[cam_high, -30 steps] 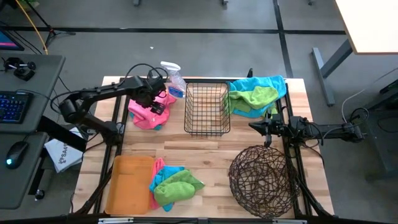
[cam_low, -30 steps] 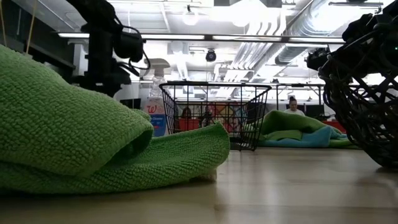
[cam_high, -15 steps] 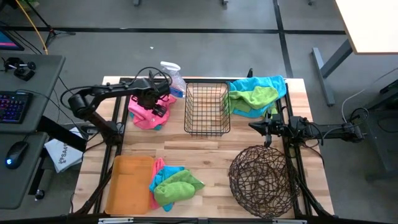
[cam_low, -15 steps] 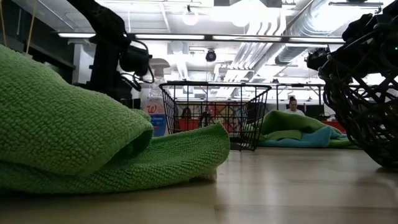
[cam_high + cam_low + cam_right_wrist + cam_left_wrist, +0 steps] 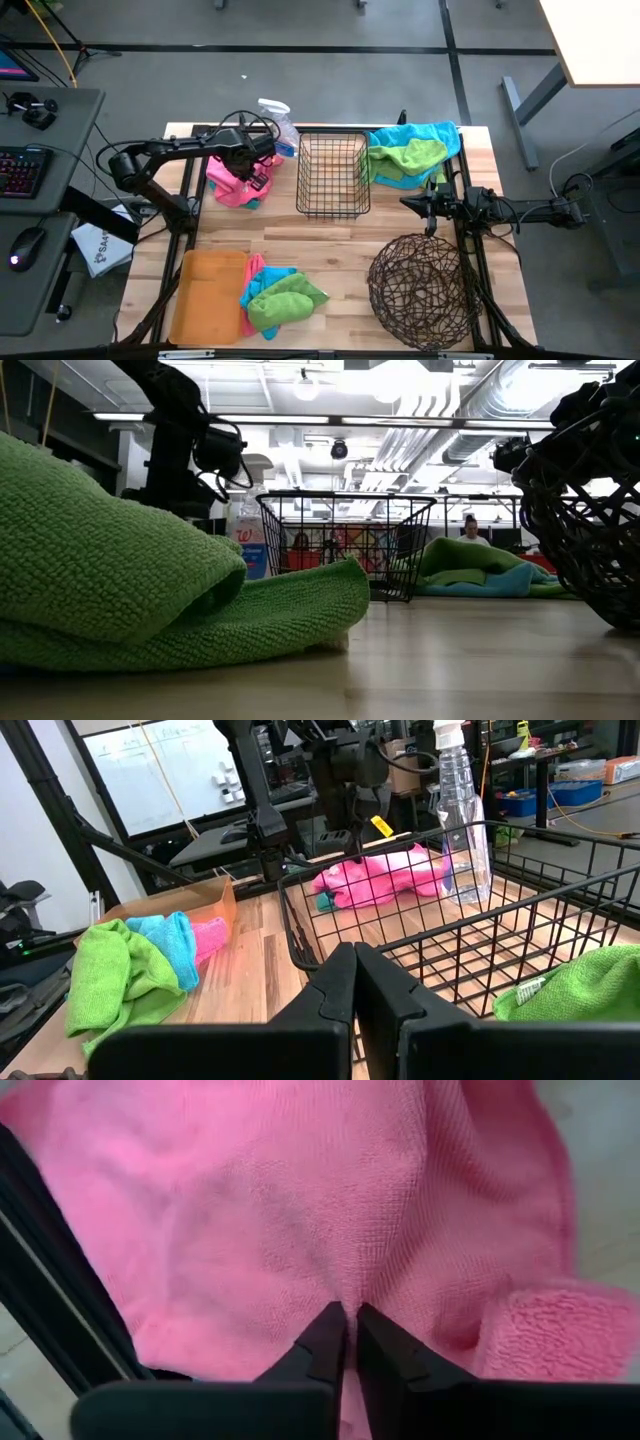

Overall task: Sort microfiber towel by color & place in baskets
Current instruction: Put the pink towel into the black wire basket

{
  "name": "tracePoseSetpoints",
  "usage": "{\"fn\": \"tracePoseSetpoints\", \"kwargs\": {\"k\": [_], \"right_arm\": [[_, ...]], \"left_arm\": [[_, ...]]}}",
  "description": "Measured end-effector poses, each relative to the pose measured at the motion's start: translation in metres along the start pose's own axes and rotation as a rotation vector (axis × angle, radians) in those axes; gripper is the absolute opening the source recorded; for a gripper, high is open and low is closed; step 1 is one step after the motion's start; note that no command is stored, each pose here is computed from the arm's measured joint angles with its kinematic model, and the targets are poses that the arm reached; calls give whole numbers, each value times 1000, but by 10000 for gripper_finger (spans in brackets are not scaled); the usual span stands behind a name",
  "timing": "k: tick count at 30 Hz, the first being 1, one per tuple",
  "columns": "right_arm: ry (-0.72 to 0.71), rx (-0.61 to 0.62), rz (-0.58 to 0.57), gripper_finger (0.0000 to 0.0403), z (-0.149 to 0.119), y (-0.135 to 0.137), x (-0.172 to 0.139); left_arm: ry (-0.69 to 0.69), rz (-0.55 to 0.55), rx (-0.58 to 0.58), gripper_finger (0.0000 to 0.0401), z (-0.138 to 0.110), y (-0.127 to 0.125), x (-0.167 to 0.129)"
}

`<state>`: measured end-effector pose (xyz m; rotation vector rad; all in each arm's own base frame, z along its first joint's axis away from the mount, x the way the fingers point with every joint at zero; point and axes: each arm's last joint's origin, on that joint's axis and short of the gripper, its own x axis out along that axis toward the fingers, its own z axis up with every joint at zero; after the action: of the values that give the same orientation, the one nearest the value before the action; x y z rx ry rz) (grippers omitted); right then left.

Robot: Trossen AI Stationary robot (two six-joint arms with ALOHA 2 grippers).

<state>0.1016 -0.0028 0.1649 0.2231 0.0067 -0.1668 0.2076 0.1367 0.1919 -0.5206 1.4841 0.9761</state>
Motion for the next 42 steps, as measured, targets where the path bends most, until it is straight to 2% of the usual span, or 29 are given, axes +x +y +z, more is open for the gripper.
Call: {"fn": "tracePoseSetpoints", "kwargs": {"k": [3,5,9,13,17,21,26,32,37,42], "right_arm": [[0,0,0,0,0,0,0],[0,0,0,0,0,0,0],[0,0,0,0,0,0,0],[0,0,0,0,0,0,0],[0,0,0,0,0,0,0],[0,0,0,0,0,0,0],[0,0,0,0,0,0,0],[0,0,-1,0,0,0,0],[0,0,0,0,0,0,0],[0,0,0,0,0,0,0]], "left_arm": [[-23,-19,-3,3,-5,7,-16],[-84,-45,-20,3,-8,16,-40],[-271,-110,-78,1,-19,42,-107],[-521,-177,-140,1,-42,77,-181],[-800,-387,-174,0,-64,99,-243],[-1024,-576,-135,0,-71,94,-278],[-1161,-661,-13,0,-53,52,-289],[-1278,-661,123,0,-10,-4,-285],[-1260,-646,220,0,23,-44,-265],[-1179,-543,220,0,42,-52,-244]]}}
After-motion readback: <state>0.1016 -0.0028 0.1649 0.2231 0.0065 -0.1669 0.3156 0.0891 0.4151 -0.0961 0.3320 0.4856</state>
